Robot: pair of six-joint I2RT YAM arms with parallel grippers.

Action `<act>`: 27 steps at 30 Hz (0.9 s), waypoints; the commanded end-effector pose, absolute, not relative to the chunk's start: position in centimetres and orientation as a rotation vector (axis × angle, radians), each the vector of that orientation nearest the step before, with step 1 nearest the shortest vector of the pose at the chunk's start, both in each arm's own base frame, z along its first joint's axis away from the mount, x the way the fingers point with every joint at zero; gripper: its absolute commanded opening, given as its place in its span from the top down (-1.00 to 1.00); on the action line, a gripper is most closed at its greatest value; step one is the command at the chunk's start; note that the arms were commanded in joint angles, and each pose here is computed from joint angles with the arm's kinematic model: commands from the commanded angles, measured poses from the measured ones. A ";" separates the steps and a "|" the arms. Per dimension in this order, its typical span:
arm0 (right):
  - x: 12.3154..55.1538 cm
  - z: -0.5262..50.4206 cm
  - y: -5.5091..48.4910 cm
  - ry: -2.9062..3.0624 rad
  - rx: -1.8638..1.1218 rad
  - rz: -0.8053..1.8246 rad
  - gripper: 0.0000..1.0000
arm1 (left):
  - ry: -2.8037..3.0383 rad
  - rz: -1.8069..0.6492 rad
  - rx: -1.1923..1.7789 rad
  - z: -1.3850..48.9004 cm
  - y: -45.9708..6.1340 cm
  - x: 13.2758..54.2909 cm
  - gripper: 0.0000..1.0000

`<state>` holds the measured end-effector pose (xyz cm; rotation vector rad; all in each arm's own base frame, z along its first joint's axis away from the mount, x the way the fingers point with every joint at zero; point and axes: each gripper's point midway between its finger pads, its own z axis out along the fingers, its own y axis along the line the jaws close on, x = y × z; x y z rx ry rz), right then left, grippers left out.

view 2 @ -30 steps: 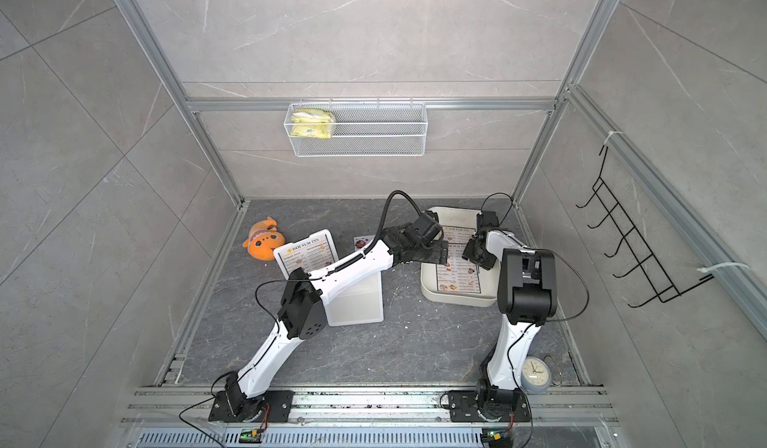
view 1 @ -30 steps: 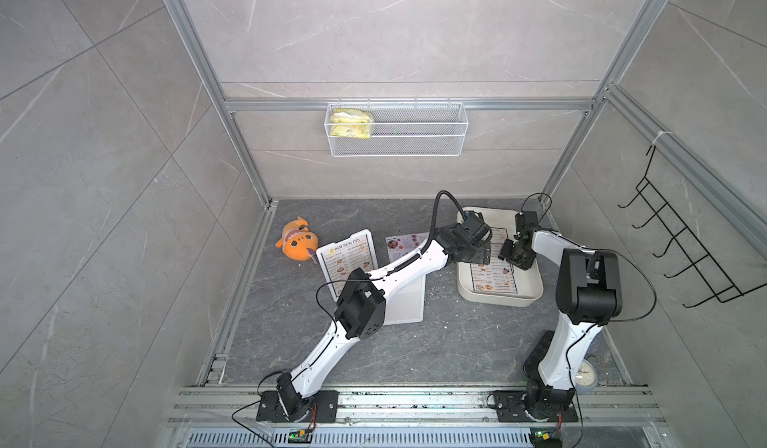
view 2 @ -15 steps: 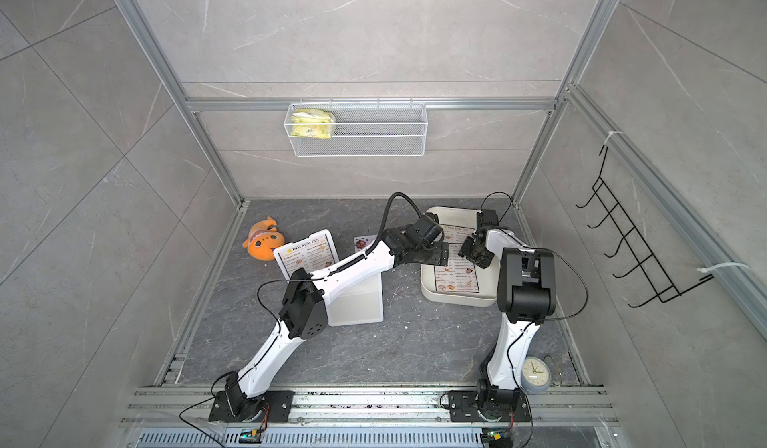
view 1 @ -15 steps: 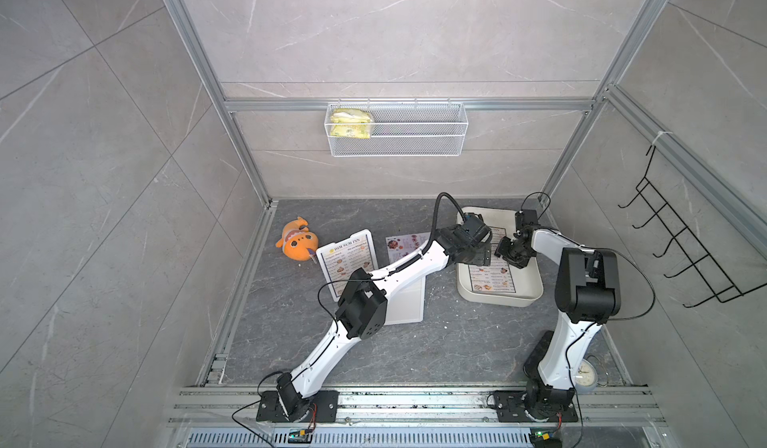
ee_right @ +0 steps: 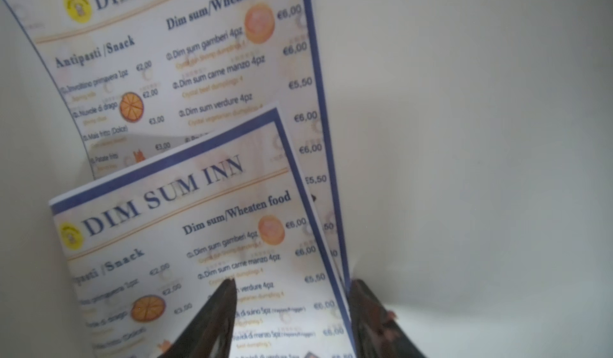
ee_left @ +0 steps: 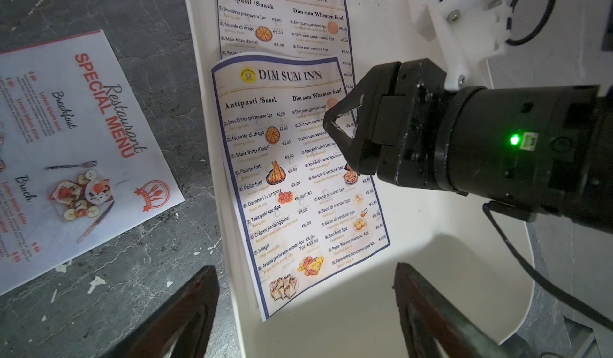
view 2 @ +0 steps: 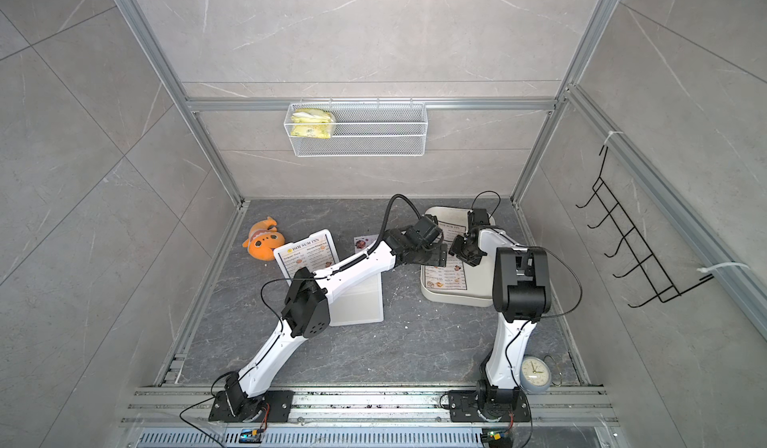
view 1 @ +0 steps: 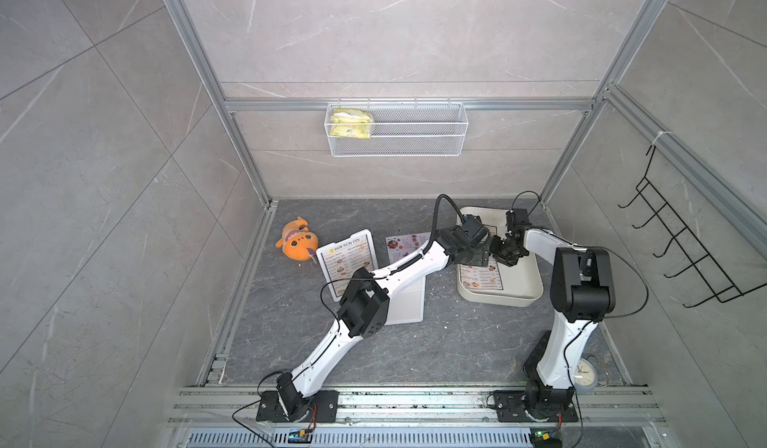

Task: Replace the menus in the menu holders
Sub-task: Pick up the menu from the storage box.

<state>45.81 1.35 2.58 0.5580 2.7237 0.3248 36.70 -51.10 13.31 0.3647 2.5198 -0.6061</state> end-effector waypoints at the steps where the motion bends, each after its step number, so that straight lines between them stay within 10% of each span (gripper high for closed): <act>1: 41.5 -2.1 3.5 2.925 0.581 0.386 -0.14 | 2.489 -0.589 0.362 14.3 -50.8 37.6 -0.72; 27: 41.1 0.1 8.1 2.871 0.524 0.648 -0.15 | 2.472 -0.537 0.321 14.1 -49.4 39.7 -0.76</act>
